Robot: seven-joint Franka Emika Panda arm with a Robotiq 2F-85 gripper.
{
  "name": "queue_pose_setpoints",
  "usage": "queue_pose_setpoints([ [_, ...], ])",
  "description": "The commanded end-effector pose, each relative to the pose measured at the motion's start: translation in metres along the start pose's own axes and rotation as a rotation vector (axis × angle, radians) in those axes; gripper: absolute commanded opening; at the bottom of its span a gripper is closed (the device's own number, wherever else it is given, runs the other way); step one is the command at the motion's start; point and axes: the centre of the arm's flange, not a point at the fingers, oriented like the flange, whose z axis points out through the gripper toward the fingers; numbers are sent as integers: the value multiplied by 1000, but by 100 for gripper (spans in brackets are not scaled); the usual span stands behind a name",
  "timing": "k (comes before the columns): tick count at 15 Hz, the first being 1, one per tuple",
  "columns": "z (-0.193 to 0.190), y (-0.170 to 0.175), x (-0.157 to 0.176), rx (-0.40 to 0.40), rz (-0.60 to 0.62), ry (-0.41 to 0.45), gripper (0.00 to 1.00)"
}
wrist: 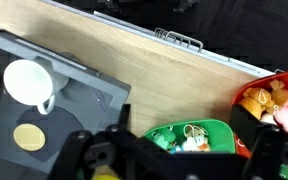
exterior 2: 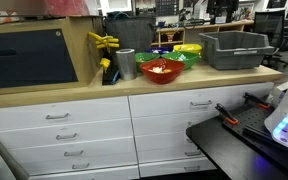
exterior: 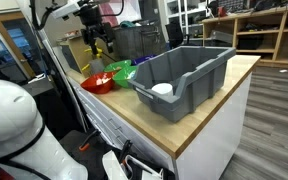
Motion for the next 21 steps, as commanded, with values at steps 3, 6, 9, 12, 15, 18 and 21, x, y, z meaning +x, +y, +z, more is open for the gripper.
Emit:
queue_pose_setpoints([
  [3, 0, 0, 0, 0, 0, 0, 100],
  [6, 15, -5, 22, -16, -10, 5, 100],
  [9, 32, -15, 43, -10, -11, 13, 100],
  [12, 54, -29, 62, 8, 1, 20, 100],
  [15, 73, -52, 72, 48, 30, 20, 100],
  [18, 83, -83, 73, 67, 13, 25, 100],
  [21, 93, -104, 70, 70, 0, 16, 100],
])
